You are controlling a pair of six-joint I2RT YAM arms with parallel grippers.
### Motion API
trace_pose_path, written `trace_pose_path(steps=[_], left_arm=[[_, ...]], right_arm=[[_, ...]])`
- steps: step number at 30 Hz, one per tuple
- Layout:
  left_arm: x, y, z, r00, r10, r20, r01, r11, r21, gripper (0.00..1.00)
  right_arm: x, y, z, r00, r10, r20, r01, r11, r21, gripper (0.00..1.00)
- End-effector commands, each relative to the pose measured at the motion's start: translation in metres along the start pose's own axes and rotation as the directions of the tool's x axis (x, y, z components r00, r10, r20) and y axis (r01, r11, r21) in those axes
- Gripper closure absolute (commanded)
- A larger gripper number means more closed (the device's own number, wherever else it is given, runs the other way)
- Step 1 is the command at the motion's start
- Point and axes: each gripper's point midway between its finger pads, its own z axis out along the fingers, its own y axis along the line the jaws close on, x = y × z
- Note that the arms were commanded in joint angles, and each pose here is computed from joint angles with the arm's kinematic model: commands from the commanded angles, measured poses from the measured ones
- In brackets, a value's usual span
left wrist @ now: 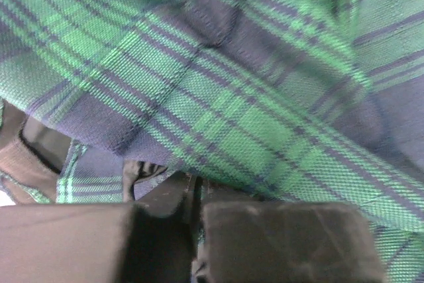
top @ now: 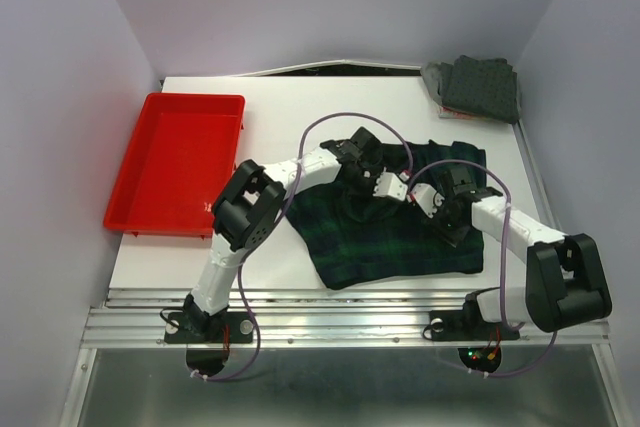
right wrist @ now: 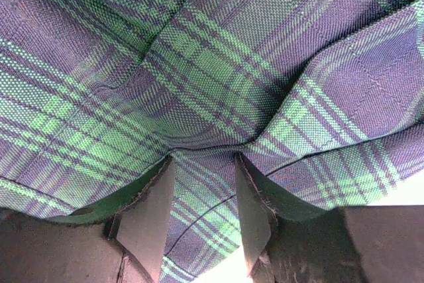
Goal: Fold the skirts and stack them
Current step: Flatten the skirt out
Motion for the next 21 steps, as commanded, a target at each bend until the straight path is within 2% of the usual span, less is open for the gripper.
trace_pose_path(steps=[1,2,9,15,21], left_arm=[[-0.016,0.04,-0.023,0.999,-0.017,0.046,0.023,0.992,-0.128,0.95],[-0.014,0.049,-0.032,0.998,-0.038,0.059,0.047,0.987,-0.152,1.0],[-0.021,0.098,-0.087,0.975,-0.13,0.18,0.18,0.938,-0.295,1.0],[-0.003,0.14,-0.091,0.958,-0.207,0.198,0.27,0.883,-0.383,1.0],[0.005,0.194,-0.102,0.932,-0.25,0.264,0.355,0.779,-0.516,1.0]], right_arm=[[0.025,0.015,0.019,0.995,-0.04,-0.089,0.035,0.998,-0.056,0.54],[0.024,0.014,0.019,0.995,-0.046,-0.089,0.042,0.998,-0.054,0.54],[0.029,0.012,0.024,0.991,-0.073,-0.111,0.068,0.996,-0.049,0.54],[0.029,0.013,0.025,0.99,-0.075,-0.115,0.069,0.996,-0.056,0.54],[0.032,0.017,0.024,0.989,-0.084,-0.118,0.076,0.995,-0.071,0.55]])
